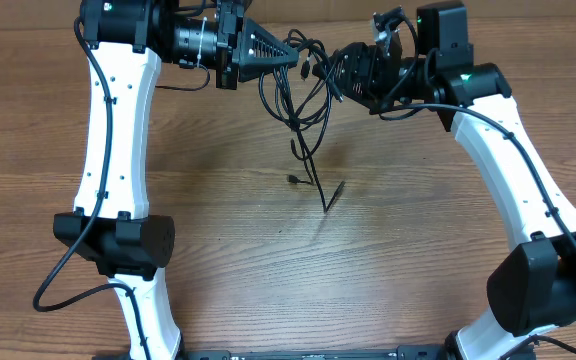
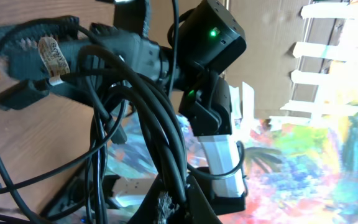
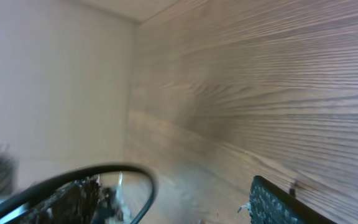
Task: Untangle cables
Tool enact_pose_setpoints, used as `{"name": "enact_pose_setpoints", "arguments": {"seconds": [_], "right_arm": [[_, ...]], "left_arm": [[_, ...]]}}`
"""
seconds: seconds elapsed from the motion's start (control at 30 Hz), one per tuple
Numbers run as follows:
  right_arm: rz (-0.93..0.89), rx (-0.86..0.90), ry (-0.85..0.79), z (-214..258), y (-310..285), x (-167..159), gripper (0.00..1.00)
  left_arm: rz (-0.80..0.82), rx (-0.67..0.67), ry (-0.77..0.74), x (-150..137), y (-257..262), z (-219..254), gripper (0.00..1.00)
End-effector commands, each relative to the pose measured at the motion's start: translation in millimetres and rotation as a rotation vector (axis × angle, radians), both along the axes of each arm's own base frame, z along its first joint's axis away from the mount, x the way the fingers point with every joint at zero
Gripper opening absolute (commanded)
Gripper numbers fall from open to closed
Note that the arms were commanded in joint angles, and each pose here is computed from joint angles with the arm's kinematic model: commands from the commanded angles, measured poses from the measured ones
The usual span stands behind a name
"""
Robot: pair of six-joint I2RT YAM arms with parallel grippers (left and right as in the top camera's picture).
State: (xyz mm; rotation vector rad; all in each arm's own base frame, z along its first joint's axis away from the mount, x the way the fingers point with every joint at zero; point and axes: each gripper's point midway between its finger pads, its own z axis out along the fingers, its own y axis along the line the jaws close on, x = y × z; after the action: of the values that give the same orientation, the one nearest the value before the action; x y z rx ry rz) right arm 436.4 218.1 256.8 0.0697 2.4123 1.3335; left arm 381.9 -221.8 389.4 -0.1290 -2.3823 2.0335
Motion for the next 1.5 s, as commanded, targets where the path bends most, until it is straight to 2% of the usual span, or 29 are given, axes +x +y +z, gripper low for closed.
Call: {"name": "enact_pose_setpoints", "arguments": {"seconds": [0.0, 0.33, 0.63, 0.83, 1.1, 1.17, 1.4, 1.47], "right_arm": [[-0.143, -0.059, 0.013, -4, -13, 19, 0.75], [-0.350, -0.322, 0.118, -49, -61, 19, 0.73], [-0.481, -0.617, 0.244, -84, -114, -8, 0.73], [-0.446, -0.792, 0.339, -100, -138, -42, 0.74], [-0.392, -0.914, 0.451, -108, -155, -77, 0.75], [-0.390, -0.969, 0.484, -109, -164, -88, 0.77], [-0.357, -1.031, 0.562, -109, -176, -110, 0.77], [-0.338, -1.038, 0.568, -109, -177, -113, 0.77]], "left_arm": [[-0.023, -0.064, -0.025, -16, 1, 29, 0.04], [-0.025, -0.066, -0.052, -15, 1, 30, 0.04], [-0.032, -0.070, -0.117, -14, 1, 30, 0.04], [-0.038, -0.067, -0.196, -13, 1, 29, 0.04], [0.001, 0.032, -0.237, -3, 3, 13, 0.04], [0.029, 0.126, -0.290, 5, 7, -2, 0.04], [0.236, 0.861, -0.288, 40, 75, -97, 0.04], [0.259, 1.011, -0.299, 42, 90, -109, 0.04]]}}
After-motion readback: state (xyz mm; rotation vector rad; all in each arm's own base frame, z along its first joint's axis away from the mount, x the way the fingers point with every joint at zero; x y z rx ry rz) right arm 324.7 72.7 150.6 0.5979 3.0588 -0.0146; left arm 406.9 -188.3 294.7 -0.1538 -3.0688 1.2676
